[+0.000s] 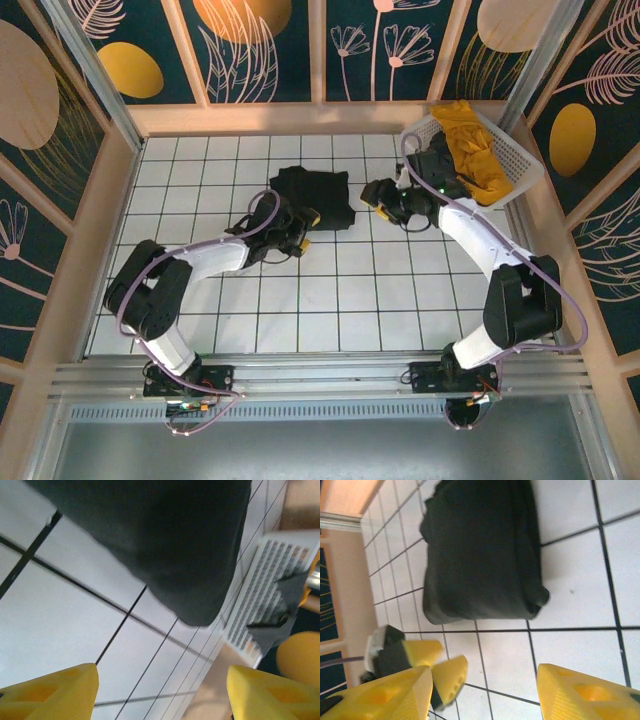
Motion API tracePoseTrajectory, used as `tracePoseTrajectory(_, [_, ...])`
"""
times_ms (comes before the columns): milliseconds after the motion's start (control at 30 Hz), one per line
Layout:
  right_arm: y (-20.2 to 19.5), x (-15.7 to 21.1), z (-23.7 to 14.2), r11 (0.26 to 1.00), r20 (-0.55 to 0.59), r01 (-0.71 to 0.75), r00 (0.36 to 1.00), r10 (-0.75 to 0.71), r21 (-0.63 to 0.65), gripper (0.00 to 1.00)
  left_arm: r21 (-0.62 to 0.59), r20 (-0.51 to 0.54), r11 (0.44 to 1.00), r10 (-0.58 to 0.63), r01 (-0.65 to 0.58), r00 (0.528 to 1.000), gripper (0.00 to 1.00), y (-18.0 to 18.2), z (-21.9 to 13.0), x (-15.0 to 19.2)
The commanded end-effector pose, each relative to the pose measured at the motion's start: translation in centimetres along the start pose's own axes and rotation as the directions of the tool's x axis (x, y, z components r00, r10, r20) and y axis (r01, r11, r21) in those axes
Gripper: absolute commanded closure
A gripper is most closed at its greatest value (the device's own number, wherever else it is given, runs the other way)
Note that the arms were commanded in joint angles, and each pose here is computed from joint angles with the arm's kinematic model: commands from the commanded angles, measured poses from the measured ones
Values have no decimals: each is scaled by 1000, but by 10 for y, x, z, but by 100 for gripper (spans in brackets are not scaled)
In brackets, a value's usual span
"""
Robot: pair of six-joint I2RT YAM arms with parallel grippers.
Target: Fold and stack the t-shirts
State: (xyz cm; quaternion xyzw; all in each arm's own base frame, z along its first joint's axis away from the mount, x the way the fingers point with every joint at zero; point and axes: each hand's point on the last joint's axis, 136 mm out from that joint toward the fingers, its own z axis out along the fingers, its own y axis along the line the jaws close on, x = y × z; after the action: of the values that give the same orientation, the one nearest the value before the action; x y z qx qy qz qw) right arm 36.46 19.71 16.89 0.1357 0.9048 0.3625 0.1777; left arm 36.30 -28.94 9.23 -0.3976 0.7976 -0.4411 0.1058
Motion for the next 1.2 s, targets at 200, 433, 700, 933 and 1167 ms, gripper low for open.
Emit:
tracePoseTrajectory(200, [3,4,-12,1000,46,-6,999,7,-19,42,91,62,975,-208,202,976,35,-17,59,-18])
tracePoseTrajectory(433, [-3,7,-15,1000,49,-23,999,23,-2,43,41,185,973,-230,226,956,86,-4,81,-48])
tracePoseTrajectory(700, [-5,7,-18,1000,45,-9,999,8,12,46,42,357,991,-132,125,925,100,0,25,-162])
tracePoseTrajectory(933, [-7,5,-13,1000,24,-15,1000,15,-2,46,54,373,981,154,-187,915,100,-12,-39,-280])
tracePoseTrajectory(1167, [4,-1,-7,999,4,20,1000,-20,-31,47,-111,280,920,393,-377,876,100,29,-69,-351])
